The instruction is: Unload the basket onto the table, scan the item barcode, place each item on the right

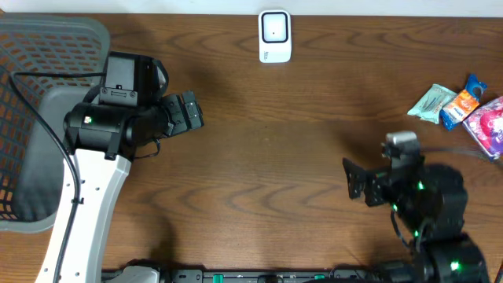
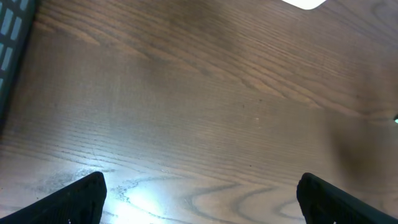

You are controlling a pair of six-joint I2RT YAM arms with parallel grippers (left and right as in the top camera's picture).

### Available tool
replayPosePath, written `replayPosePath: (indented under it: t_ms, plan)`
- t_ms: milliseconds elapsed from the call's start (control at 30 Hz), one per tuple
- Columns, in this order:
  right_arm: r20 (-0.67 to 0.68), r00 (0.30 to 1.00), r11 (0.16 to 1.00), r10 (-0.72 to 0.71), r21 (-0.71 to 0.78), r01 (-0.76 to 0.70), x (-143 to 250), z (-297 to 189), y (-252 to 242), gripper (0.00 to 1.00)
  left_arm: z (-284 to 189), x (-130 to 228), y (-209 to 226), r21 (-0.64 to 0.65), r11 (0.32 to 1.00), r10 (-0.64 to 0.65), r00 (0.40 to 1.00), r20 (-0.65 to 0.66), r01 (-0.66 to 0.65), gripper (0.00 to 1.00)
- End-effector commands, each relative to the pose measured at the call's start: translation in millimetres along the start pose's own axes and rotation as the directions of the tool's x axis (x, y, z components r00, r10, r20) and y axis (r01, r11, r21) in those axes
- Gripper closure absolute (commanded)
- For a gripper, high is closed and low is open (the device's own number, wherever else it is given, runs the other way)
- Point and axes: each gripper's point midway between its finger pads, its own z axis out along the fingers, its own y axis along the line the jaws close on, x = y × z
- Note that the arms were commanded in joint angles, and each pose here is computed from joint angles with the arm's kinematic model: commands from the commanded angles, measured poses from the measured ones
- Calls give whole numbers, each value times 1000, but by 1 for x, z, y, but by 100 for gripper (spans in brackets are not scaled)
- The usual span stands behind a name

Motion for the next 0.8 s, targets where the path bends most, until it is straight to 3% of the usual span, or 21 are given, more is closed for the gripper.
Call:
replayPosePath:
  t_ms: [0, 367, 767]
  plan:
    - [78, 997, 1000, -16, -14, 17, 14, 7, -3, 1, -2, -2, 1, -7, 1000, 11, 1000, 9, -11, 2]
    - [329, 942, 998, -58, 12, 57, 21, 11, -9, 1, -2, -2, 1, -7, 1000, 11, 1000, 9, -11, 2]
    - [517, 851, 995, -95, 76, 64, 23, 13, -25, 1, -2, -3, 1, -7, 1000, 11, 1000, 9, -11, 2]
